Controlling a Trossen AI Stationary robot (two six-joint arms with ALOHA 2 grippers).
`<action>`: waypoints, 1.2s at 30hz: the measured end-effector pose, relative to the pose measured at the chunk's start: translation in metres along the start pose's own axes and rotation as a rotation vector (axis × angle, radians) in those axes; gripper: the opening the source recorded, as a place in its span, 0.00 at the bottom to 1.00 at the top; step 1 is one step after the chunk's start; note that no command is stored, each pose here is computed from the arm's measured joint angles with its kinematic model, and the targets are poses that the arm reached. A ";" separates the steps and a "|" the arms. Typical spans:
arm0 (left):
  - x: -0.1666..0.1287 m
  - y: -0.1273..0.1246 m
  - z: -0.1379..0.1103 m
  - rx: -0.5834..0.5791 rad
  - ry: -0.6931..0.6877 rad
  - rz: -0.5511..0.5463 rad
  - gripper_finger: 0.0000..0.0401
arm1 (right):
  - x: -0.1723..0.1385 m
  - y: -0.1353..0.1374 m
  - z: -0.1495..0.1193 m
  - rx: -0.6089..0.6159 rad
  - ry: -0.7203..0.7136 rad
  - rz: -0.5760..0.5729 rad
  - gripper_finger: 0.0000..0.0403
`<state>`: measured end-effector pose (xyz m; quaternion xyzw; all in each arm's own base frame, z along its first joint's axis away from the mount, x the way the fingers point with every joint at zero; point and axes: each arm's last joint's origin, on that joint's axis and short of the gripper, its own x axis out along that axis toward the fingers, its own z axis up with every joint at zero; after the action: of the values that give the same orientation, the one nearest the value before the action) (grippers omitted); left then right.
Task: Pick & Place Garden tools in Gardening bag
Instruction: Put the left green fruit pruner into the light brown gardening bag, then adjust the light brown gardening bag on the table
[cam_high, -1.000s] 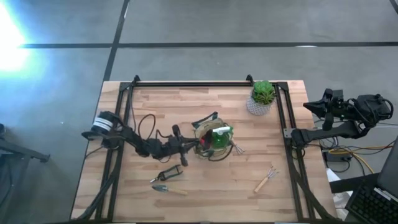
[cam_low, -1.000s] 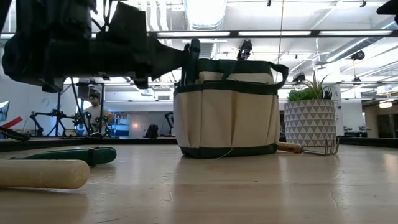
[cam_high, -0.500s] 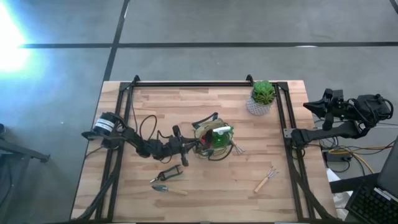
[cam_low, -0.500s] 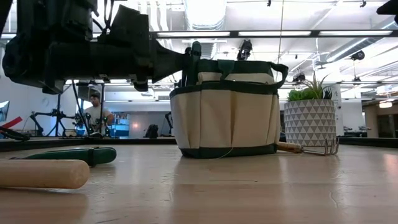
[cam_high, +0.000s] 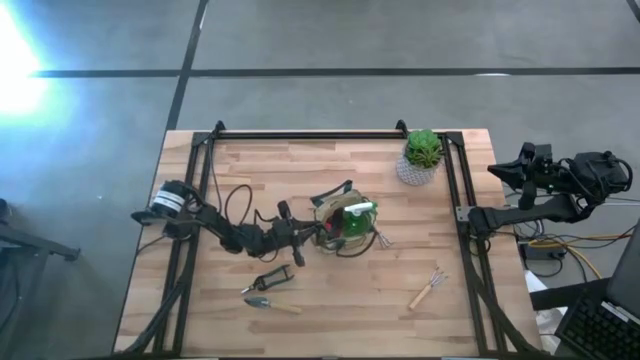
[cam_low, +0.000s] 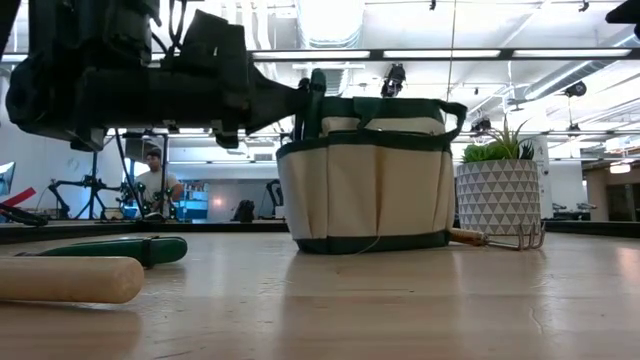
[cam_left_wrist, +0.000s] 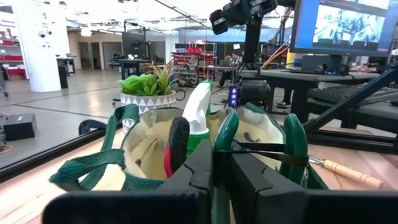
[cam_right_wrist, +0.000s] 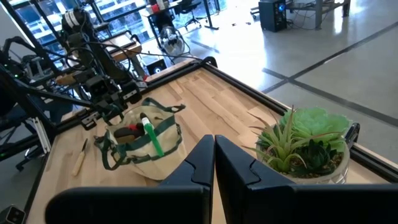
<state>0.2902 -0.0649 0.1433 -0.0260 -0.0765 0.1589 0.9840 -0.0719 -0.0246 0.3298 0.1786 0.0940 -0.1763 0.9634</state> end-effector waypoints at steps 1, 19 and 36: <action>0.000 0.000 -0.001 0.005 0.007 0.000 0.09 | 0.000 0.000 0.000 0.000 0.000 0.000 0.02; -0.003 0.000 -0.001 0.029 0.195 -0.048 0.36 | 0.000 0.000 0.000 0.000 0.000 0.000 0.02; -0.022 0.010 0.032 0.064 0.456 -0.134 0.41 | 0.000 0.000 0.000 0.000 0.000 0.000 0.02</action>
<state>0.2610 -0.0612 0.1713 -0.0252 0.1513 0.0854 0.9845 -0.0718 -0.0246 0.3298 0.1786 0.0941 -0.1764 0.9634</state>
